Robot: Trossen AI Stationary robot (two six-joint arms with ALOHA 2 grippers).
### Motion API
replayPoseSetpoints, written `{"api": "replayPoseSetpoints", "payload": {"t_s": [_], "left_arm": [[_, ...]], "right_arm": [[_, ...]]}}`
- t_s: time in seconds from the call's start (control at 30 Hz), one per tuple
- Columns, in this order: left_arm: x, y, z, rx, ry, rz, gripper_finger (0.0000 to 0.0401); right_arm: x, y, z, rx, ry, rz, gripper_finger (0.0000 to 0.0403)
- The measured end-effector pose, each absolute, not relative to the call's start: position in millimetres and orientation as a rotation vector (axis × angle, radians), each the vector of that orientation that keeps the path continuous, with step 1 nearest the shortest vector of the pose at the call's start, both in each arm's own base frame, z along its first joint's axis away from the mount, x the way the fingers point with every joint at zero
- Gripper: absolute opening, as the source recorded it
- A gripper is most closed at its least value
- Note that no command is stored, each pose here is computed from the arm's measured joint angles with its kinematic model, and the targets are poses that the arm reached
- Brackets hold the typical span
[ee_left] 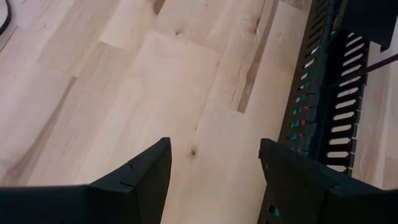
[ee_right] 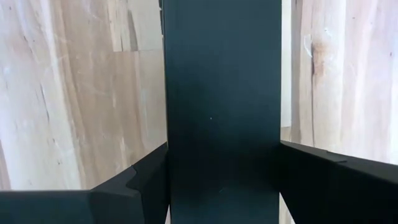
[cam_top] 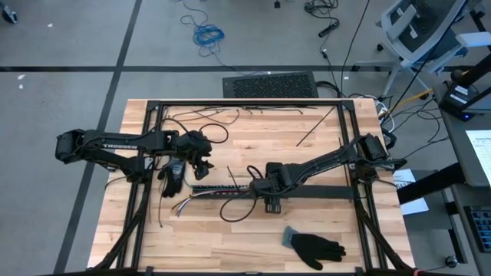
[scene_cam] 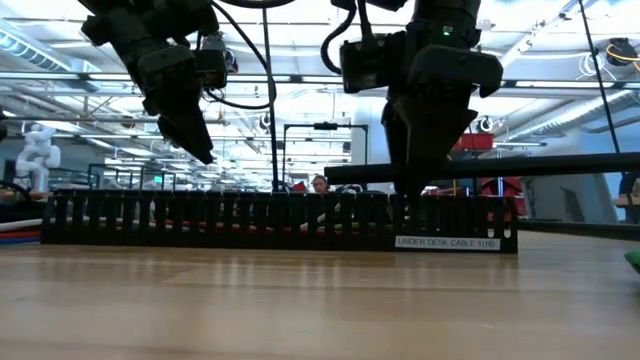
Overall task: Ziptie cables
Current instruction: Close the cable duct with the cable duct cover
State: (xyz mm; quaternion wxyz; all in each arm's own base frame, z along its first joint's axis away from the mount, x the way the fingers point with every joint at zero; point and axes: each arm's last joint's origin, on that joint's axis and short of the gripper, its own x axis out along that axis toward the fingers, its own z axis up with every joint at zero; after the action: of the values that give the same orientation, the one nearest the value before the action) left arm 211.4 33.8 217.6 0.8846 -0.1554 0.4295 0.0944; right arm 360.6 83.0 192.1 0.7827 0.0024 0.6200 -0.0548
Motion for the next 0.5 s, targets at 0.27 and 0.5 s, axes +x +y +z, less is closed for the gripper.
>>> {"api": "replayPoseSetpoints", "payload": {"t_s": [0.27,0.5], "left_arm": [[211.4,33.7,217.6,-0.326,0.894,0.191,0.0238],[212.4,26.7,217.6,-0.312,0.898,0.16,0.0238]], "right_arm": [[363.1,76.9,192.3,-0.023,1.332,-0.09,0.0218],[369.6,70.7,184.4,0.025,1.337,-0.07,0.0221]]}}
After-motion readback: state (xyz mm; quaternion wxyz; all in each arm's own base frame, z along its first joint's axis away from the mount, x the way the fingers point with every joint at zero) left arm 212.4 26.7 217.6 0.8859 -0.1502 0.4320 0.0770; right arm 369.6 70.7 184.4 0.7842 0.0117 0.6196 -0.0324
